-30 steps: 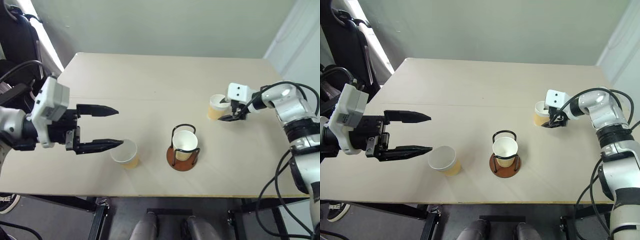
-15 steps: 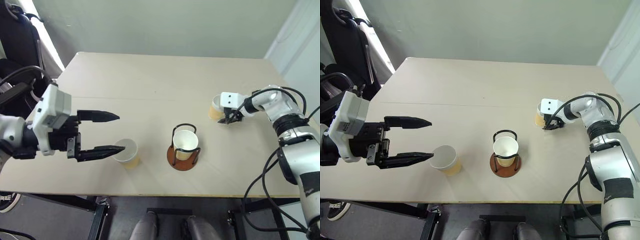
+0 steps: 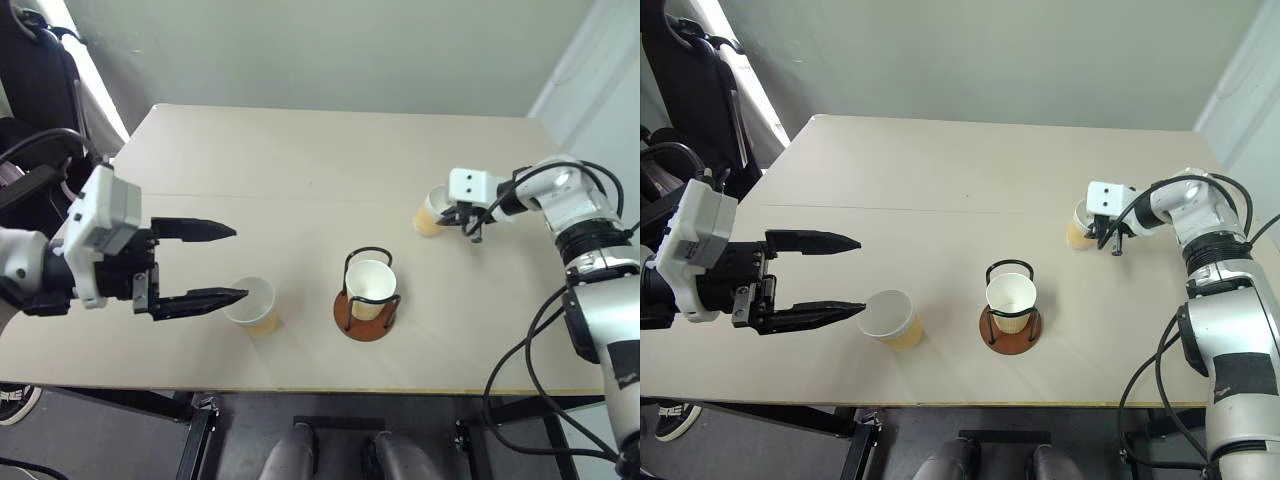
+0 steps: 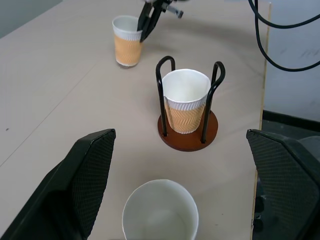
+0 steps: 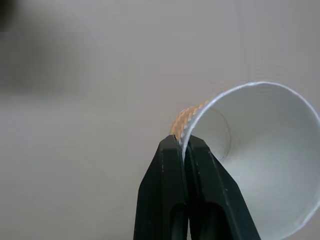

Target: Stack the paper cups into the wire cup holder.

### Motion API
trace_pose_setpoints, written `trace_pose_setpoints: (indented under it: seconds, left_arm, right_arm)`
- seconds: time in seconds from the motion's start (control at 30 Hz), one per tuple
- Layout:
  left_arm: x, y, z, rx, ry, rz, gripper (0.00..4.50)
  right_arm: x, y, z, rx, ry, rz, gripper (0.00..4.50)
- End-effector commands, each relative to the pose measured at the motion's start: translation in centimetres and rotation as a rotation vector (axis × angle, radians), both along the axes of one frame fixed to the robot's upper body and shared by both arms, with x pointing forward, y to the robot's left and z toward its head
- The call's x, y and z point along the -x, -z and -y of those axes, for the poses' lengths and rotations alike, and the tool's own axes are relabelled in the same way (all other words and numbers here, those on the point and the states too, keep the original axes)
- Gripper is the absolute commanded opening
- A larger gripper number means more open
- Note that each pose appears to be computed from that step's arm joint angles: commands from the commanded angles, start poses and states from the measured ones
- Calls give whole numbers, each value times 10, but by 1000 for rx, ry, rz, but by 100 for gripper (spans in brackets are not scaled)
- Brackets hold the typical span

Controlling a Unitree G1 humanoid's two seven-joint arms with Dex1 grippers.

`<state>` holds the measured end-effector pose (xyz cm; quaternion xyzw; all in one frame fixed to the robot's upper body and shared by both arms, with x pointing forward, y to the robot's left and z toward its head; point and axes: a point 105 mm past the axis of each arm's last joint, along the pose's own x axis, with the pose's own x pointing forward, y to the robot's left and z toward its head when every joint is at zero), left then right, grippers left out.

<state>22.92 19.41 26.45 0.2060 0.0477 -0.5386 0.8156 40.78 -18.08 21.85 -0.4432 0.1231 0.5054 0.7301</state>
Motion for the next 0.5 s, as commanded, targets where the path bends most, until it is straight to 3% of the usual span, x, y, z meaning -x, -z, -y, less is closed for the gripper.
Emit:
trace_pose_setpoints:
  seconds: [0.03,0.13,0.2,0.37,0.5]
  left_arm:
    - [3,-10,-2,-18,-4,44,450]
    - [2,-9,-3,-19,-7,40,450]
    - [1,-8,-3,-19,-6,39,450]
    - [-5,-7,-1,-21,7,40,450]
    - [-6,-6,1,-19,16,39,450]
  right_arm:
    - [44,-72,-25,-225,-234,47,3]
    - [104,-91,-50,-305,-447,-17,3]
    - [124,-90,-61,-321,-509,-63,3]
    - [142,-56,-82,-260,-533,-142,3]
    - [144,-45,-85,-228,-523,-157,3]
